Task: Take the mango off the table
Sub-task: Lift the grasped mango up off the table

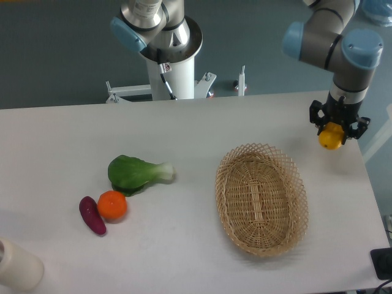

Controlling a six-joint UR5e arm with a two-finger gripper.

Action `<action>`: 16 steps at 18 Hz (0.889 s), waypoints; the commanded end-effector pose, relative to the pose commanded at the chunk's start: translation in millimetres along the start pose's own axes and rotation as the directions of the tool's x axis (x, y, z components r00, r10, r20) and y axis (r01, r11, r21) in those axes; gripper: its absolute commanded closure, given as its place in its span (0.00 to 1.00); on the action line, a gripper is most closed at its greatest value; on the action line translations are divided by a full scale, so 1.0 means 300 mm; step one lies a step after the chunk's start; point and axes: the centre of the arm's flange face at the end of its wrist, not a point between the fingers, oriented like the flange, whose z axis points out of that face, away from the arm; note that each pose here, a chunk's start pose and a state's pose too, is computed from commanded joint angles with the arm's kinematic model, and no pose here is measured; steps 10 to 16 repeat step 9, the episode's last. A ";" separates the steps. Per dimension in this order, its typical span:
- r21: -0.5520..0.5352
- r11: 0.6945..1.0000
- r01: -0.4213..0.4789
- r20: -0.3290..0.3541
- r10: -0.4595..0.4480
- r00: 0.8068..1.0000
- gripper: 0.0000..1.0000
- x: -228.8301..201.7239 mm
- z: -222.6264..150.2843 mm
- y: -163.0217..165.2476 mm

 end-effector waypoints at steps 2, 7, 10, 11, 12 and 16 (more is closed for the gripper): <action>-0.001 1.000 -0.002 0.011 0.002 1.000 0.53 -0.010 -0.016 0.003; -0.002 1.000 -0.026 0.014 0.026 1.000 0.54 -0.024 -0.041 0.008; -0.002 1.000 -0.026 0.014 0.026 1.000 0.54 -0.025 -0.040 0.008; -0.002 1.000 -0.026 0.014 0.026 1.000 0.54 -0.025 -0.040 0.008; -0.002 1.000 -0.026 0.014 0.026 1.000 0.54 -0.025 -0.040 0.008; -0.002 1.000 -0.026 0.014 0.026 1.000 0.54 -0.025 -0.040 0.008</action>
